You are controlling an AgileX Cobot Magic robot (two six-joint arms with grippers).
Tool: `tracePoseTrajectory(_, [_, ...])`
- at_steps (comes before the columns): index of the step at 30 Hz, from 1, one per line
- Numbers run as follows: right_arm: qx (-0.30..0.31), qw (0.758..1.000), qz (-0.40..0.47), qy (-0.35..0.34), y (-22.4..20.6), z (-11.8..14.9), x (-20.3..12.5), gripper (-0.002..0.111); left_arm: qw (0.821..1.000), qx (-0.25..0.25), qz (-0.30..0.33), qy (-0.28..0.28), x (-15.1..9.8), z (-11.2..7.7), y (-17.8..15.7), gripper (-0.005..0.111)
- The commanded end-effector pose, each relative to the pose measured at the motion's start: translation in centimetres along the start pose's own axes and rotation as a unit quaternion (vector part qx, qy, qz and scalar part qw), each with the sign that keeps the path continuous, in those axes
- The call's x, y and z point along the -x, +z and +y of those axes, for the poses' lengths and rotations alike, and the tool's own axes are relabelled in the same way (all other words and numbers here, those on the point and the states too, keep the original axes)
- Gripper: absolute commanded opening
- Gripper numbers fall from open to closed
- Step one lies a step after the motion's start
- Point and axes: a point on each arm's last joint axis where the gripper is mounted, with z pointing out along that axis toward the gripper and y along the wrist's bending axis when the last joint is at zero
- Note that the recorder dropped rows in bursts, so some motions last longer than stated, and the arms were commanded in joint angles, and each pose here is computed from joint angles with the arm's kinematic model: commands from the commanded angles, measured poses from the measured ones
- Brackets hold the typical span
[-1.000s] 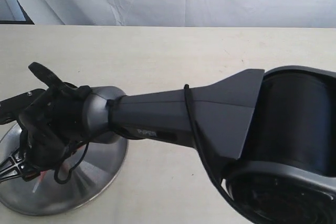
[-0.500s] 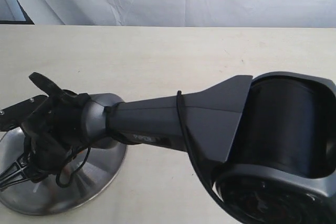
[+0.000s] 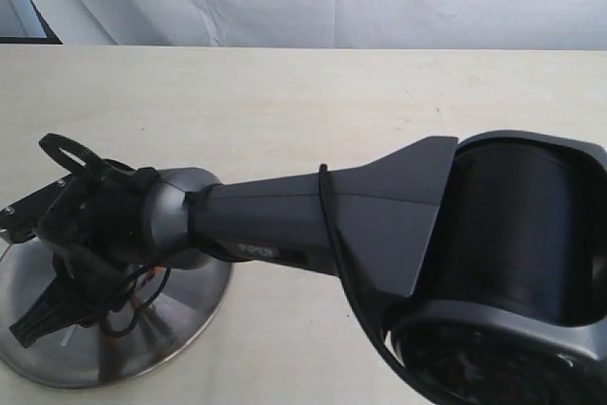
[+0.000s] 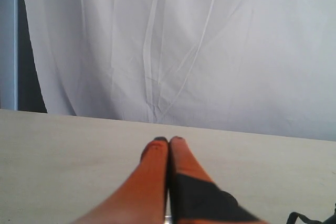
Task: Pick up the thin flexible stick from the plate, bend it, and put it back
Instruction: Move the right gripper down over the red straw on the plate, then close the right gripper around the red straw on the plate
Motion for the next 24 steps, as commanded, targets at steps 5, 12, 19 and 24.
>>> tracePoseTrajectory(5, [0.036,0.994,-0.067,0.077,-1.8,0.6,1.5,0.036,1.0,0.001,0.001,-0.001,-0.1,0.0,0.0,0.0])
tracePoseTrajectory(12, [0.036,0.994,-0.069,0.072,-0.7,0.7,1.2,0.036,1.0,0.003,0.0,-0.001,-0.1,0.1,0.0,0.0])
tracePoseTrajectory(19, [0.035,0.995,-0.065,0.07,0.5,0.7,0.9,0.06,1.0,0.003,0.0,-0.001,-0.1,0.1,0.0,0.0])
tracePoseTrajectory(24, [0.015,0.998,-0.023,0.063,1.9,0.4,-0.3,0.052,1.0,0.003,0.0,-0.001,-0.1,0.1,0.0,0.0])
